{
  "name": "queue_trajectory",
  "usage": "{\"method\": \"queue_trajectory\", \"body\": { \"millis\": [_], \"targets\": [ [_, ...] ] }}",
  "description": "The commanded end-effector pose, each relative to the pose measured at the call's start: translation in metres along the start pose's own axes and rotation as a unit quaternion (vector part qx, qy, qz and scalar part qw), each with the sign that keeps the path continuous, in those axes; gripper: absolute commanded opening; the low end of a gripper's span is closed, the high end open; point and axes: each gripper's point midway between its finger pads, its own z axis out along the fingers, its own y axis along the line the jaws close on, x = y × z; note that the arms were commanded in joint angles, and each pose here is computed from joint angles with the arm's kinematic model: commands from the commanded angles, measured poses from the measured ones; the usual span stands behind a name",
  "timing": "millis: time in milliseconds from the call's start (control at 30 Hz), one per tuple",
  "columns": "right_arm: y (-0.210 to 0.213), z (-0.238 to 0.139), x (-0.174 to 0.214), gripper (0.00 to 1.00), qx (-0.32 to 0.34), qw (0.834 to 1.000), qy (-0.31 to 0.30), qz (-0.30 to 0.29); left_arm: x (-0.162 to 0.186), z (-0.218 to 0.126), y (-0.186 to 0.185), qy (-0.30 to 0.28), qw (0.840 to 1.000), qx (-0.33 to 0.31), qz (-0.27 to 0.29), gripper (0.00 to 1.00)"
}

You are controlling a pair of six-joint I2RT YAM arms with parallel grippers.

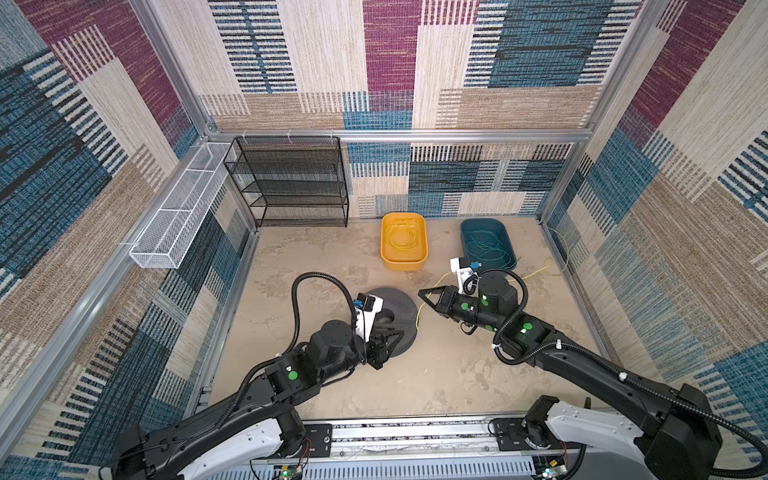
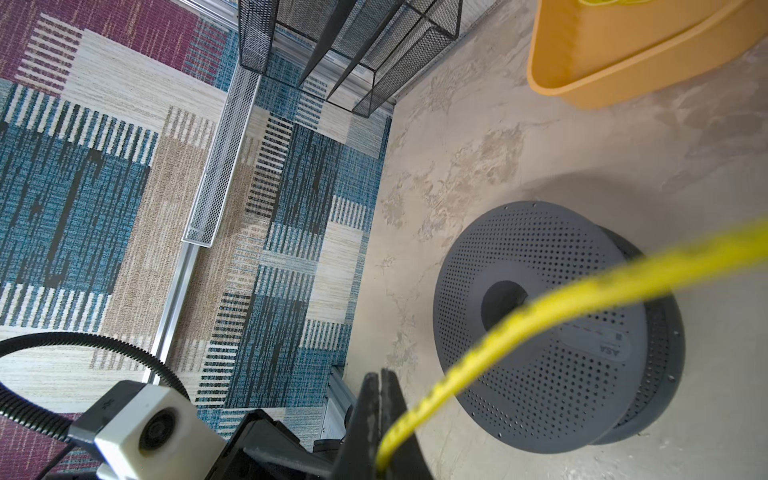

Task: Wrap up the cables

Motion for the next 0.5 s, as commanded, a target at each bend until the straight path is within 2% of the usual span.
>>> {"method": "queue_trajectory", "body": {
  "millis": [0, 67, 200, 233, 467],
  "targets": [
    [0.008, -0.001, -0.007, 0.00, -0.012, 1.000, -0.014, -0.010, 0.003, -0.016, 0.024, -0.007, 0.998, -0.058, -0.012, 0.37],
    [0.008, 0.000, -0.007, 0.00, -0.010, 1.000, -0.013, -0.011, 0.006, -0.027, 0.035, -0.011, 0.996, -0.084, -0.018, 0.40],
    [0.007, 0.002, -0.006, 0.00, -0.010, 1.000, -0.011, -0.012, 0.020, -0.047, 0.077, -0.033, 0.980, -0.173, -0.090, 0.70],
    [0.006, 0.002, -0.006, 0.00, -0.010, 1.000, -0.011, -0.012, 0.026, -0.048, 0.082, -0.026, 0.978, -0.177, -0.103, 0.76],
    [-0.011, 0.011, 0.001, 0.00, 0.007, 1.000, -0.002, -0.007, 0.053, -0.041, 0.116, 0.004, 0.957, -0.194, -0.215, 0.80]
  ]
}}
